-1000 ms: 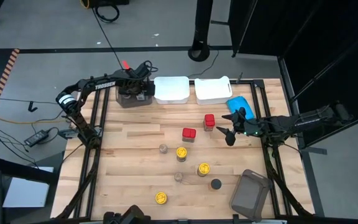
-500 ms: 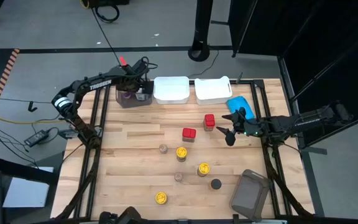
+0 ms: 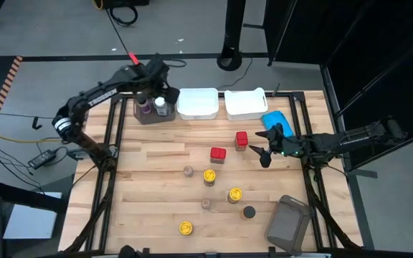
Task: Sort spices by type
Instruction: Put the top red seasoning bottle into the left white bin
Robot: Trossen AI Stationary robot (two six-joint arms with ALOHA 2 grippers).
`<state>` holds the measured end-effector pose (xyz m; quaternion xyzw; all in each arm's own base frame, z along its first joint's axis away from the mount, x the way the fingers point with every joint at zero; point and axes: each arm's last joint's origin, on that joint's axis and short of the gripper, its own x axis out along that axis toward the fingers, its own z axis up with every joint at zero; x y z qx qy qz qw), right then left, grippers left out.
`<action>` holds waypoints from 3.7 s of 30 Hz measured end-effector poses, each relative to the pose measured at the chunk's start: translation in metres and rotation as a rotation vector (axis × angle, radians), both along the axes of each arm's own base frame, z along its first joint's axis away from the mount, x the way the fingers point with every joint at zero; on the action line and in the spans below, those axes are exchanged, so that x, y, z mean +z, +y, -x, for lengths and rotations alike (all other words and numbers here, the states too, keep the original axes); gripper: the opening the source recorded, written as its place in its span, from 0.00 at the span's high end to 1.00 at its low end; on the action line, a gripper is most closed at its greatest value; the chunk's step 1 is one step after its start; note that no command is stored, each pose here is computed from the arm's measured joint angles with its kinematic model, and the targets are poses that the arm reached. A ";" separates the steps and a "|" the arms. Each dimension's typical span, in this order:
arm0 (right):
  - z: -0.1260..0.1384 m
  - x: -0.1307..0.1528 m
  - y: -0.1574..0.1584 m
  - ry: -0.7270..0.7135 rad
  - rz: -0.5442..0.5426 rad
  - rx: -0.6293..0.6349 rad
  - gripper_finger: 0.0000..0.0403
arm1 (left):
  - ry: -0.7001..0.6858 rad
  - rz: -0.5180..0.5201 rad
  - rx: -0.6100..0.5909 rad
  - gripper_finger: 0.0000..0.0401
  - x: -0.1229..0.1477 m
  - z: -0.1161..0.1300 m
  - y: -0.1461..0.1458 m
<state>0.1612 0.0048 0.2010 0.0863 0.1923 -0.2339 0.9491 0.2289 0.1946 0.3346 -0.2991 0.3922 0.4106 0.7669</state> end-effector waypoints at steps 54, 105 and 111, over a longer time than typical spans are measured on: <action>-0.146 0.007 -0.040 0.720 -0.534 -0.521 0.24 | -0.519 -0.196 -0.422 0.25 0.126 0.064 -0.157; -0.141 -0.008 -0.094 0.738 -0.561 -0.421 0.43 | -0.512 -0.212 -0.403 0.25 0.126 0.064 -0.156; -0.141 -0.008 -0.093 0.743 -0.561 -0.409 0.43 | -0.511 -0.212 -0.404 0.25 0.126 0.064 -0.156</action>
